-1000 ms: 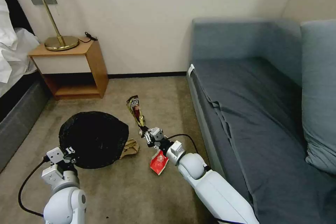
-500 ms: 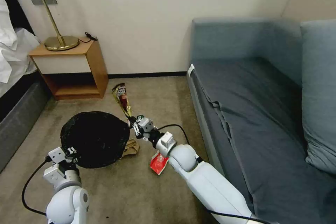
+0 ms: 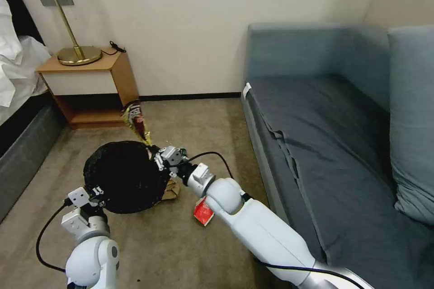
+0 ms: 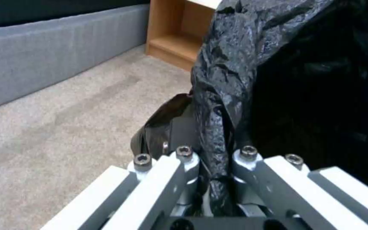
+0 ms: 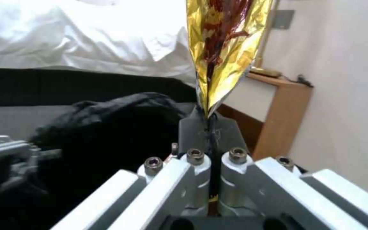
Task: Pick up the trash bin, then pick up the garbage on the floor and place it into the trash bin.
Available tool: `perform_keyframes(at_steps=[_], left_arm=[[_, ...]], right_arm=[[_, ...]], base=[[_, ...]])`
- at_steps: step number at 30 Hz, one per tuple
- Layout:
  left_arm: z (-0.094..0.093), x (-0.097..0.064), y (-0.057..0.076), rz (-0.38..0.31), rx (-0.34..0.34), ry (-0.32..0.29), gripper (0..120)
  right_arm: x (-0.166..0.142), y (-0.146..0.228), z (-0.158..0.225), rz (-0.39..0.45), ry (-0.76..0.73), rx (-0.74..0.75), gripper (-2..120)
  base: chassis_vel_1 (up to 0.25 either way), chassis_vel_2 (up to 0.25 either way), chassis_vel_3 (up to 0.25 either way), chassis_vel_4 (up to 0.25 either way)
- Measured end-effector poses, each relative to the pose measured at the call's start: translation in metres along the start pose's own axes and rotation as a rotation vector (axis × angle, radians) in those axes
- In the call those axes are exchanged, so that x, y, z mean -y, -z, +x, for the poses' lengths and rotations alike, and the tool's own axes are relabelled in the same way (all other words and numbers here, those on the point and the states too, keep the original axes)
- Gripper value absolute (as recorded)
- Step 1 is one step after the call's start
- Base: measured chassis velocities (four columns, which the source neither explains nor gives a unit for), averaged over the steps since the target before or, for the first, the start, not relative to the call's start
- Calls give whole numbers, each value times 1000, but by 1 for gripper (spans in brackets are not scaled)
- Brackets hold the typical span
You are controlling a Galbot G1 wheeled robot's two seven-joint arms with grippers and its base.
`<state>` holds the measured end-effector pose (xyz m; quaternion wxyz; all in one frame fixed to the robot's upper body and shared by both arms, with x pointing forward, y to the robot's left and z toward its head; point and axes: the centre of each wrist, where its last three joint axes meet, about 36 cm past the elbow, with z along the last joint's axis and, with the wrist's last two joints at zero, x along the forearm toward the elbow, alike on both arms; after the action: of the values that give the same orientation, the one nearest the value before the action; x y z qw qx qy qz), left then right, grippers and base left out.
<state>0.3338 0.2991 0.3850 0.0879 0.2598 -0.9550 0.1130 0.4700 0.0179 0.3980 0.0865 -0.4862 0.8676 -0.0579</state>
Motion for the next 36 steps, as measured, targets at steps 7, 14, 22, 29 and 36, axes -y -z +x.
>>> perform_keyframes(at_steps=[7,14,22,29,36], left_arm=[[0,2,-1,17,-12,-1,4],[-1,4,-3,19,-18,-3,4],[0,9,-4,22,-24,-8,4],[1,15,-4,23,-25,-17,4],[1,16,-4,23,-29,-8,4]], right_arm=[[-26,0,-21,-2,59,-5,0],[-39,-7,-33,6,91,-24,0],[-47,-17,-37,1,107,-47,0],[-51,-22,-39,-4,111,-55,0],[-53,-27,-39,-6,115,-61,0]], base=[[0,0,0,0],[0,0,0,0],[0,0,0,0],[0,0,0,0],[0,0,0,0]])
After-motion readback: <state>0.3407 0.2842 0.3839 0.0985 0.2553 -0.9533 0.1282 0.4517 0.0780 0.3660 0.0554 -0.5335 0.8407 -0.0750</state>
